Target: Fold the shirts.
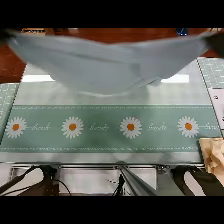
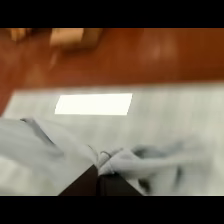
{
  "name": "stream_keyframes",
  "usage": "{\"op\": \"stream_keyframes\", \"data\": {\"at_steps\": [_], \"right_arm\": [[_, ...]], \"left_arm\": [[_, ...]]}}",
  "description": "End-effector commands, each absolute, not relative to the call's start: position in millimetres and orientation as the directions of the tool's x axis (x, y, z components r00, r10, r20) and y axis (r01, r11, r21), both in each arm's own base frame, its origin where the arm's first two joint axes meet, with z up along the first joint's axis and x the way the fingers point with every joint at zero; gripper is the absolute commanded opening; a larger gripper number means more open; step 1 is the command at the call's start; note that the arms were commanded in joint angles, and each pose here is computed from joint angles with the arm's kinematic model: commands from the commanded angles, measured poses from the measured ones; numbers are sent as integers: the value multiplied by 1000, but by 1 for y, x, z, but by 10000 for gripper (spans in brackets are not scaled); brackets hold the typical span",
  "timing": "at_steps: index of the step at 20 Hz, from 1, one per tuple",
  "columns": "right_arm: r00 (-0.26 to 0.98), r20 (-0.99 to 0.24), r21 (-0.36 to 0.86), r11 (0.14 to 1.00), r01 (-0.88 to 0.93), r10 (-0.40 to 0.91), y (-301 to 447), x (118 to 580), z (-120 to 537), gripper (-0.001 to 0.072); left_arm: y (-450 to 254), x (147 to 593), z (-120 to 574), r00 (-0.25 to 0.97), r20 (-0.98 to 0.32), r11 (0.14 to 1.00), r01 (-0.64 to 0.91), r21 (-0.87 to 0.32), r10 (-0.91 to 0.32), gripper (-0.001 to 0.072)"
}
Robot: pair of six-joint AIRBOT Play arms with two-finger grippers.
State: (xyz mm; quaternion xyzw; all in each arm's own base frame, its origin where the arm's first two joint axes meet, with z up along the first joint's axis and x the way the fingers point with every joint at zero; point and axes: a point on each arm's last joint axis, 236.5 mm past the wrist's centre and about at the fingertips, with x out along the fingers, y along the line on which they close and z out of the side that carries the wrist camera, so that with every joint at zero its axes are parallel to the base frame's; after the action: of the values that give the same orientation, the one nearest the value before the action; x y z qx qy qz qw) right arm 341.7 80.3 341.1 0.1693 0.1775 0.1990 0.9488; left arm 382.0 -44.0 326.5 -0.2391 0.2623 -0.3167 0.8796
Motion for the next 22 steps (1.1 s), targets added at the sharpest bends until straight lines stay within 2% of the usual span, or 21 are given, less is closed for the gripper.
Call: {"op": "stream_keyframes", "data": {"at_steps": [1,4,6,8,10,13,16,19,22], "right_arm": [[961,-22,239,935,-262,275,48,296,468,13],[985,76,125,979,-164,155,30,257,520,14],[991,89,78,991,-105,98,23,235,535,13],[996,63,42,997,-65,62,20,215,537,13],[999,-7,13,999,-40,40,20,196,525,13],[993,-116,-13,1000,5,-7,15,172,498,13],[975,-221,-23,999,21,-26,10,169,473,12],[887,-462,-30,999,-16,1,6,187,420,13],[789,-613,21,999,-44,48,-2,236,380,12]], "left_arm": [[-87,295,494,798,8,765,580,-279,-603,20],[-103,225,549,871,120,870,487,-81,-477,20],[-92,192,558,935,141,943,332,-30,-325,20],[-82,170,550,969,121,975,221,-23,-216,20],[-85,157,528,980,39,981,195,-16,-195,20],[-87,152,487,971,-131,980,201,-10,-200,20],[-75,158,473,968,-188,986,166,-28,-169,20],[-64,181,446,940,-289,982,165,-87,-184,20],[-44,221,391,867,-448,970,146,-193,-219,19]]}}
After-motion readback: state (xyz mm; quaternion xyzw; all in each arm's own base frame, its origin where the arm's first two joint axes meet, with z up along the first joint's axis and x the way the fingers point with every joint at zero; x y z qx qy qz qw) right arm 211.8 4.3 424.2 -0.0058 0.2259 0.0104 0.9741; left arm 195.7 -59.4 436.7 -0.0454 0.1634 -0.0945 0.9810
